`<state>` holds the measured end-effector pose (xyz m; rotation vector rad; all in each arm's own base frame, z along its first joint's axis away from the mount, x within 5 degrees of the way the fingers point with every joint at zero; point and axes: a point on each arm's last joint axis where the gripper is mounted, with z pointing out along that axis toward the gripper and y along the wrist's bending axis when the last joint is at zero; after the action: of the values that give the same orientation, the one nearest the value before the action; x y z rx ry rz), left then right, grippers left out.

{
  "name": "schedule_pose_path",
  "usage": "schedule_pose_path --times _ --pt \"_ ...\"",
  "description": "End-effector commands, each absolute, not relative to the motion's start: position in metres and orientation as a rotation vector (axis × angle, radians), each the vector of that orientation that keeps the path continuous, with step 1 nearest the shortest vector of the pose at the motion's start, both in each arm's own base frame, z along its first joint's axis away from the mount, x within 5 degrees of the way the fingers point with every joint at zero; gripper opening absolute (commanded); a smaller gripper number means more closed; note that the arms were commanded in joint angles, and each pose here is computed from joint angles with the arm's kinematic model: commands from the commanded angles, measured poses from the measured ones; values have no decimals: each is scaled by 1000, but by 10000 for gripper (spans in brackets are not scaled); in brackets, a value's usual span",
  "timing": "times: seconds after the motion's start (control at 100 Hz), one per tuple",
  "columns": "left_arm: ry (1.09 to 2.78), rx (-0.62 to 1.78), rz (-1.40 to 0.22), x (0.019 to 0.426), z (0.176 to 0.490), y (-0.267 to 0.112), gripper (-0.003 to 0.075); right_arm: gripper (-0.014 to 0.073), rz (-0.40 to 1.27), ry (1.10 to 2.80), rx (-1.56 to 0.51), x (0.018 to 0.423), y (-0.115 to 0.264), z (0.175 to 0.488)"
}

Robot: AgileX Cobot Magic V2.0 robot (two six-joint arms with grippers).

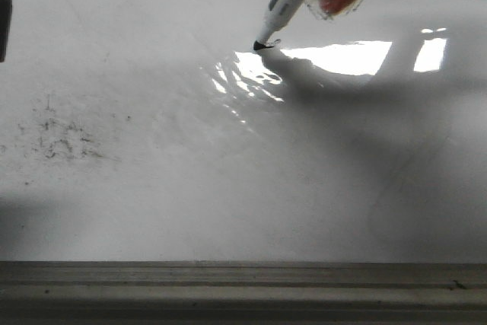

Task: Write number 8 on whiteboard

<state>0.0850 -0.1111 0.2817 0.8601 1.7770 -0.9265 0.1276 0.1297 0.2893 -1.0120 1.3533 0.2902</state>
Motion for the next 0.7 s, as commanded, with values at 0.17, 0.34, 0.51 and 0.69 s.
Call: schedule_pose_path --times 0.17,0.34,0.51,0.69 --pt "1746 844 -981 84 293 -113 -20 -62 269 1411 -1017 134 131 290" --pt "1746 844 -981 84 293 -113 -20 -63 243 1477 -1044 134 129 284" --pt "1746 844 -981 84 293 -113 -20 -63 211 1554 -1078 133 126 276" --pt "1746 844 -981 84 293 -113 -20 -63 198 1579 -1074 130 121 277"
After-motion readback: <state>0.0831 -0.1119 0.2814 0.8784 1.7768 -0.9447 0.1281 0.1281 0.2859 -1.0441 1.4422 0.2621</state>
